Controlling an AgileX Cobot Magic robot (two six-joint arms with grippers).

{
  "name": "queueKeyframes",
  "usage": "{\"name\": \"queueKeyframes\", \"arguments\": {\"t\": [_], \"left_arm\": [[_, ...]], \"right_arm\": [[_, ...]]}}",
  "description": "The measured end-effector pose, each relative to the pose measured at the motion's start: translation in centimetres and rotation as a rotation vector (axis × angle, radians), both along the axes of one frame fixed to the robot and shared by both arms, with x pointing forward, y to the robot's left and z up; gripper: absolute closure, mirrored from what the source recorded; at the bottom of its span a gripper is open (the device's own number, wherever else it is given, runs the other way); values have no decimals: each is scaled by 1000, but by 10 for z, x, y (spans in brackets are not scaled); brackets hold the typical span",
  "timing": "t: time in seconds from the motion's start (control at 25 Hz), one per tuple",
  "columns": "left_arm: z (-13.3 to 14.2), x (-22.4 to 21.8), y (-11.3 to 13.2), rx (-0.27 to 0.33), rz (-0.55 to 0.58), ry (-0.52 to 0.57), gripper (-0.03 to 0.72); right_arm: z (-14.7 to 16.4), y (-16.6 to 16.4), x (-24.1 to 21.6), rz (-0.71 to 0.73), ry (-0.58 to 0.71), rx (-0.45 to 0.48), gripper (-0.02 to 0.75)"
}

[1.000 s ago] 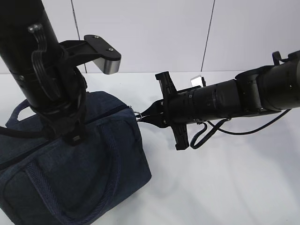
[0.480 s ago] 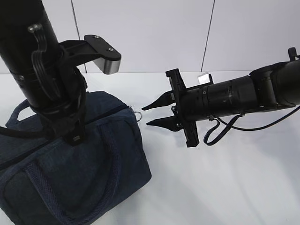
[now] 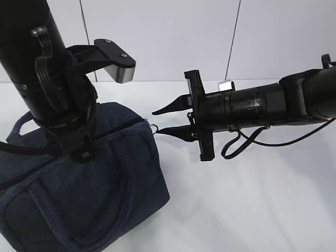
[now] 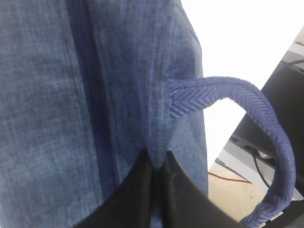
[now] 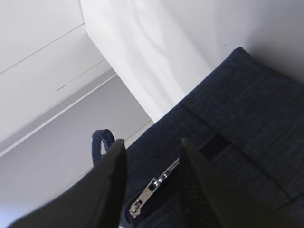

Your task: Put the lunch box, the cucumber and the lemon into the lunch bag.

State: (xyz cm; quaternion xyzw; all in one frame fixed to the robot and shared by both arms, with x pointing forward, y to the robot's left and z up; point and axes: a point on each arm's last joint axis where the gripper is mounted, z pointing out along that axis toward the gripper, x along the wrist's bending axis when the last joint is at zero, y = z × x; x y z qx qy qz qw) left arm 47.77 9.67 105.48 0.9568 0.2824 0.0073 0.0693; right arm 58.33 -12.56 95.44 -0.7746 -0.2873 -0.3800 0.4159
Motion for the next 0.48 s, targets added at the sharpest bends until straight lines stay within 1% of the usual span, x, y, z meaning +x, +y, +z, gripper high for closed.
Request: {"name": "queueKeyframes", "arguments": {"t": [0.48], "left_arm": [[0, 0, 0, 0, 0, 0, 689]], "right_arm": [[0, 6, -2, 8, 1, -1, 473]]}}
